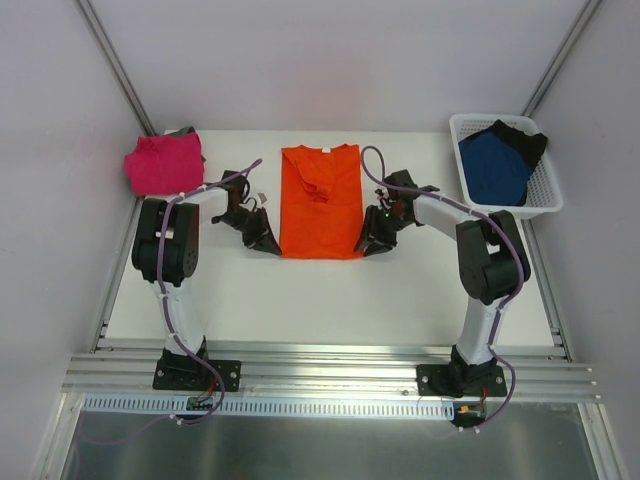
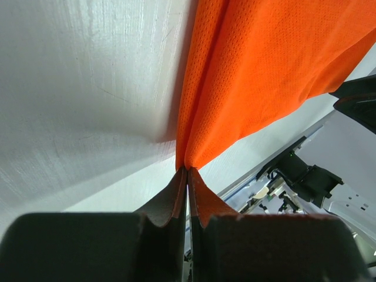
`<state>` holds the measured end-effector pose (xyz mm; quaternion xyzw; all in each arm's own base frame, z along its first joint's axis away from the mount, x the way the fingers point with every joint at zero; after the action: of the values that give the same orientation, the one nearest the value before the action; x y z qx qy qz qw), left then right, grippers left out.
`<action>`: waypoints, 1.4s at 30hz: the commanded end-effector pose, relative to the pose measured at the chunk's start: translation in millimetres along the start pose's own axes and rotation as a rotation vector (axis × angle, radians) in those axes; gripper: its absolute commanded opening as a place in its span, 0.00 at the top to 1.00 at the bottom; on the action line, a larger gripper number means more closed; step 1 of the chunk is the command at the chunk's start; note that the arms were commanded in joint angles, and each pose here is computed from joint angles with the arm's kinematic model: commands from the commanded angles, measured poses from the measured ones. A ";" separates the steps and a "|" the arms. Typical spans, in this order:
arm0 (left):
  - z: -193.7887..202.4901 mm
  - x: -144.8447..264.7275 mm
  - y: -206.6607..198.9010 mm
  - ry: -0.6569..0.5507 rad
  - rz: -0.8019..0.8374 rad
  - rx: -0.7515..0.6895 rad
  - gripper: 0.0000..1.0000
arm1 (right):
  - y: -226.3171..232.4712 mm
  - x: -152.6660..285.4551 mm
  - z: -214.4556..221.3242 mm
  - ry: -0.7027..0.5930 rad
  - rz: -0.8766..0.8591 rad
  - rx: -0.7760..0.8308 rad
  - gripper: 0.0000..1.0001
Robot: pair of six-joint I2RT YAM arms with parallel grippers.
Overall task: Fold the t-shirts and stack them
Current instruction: Fold the tshirt
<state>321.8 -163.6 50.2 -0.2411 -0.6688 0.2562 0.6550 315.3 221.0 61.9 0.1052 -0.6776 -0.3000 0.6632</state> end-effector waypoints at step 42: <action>0.8 13.7 -8.3 -0.029 0.008 -0.023 1.00 | -16.2 -18.2 -12.1 0.029 0.020 -0.003 0.94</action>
<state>317.9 -162.9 53.5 -0.2417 -0.6706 0.2553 0.6533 315.7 214.0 35.3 0.0942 -0.6607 -0.2958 0.6835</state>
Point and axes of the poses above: each gripper's point midway between its finger pads, its own x axis back along the fingers, its own y axis along the line the jaws close on, z = x × y, the point moved 2 cm from there along x, back along the fingers, and after that the axes turned 12 degrees about -x, right-handed, at the moved point
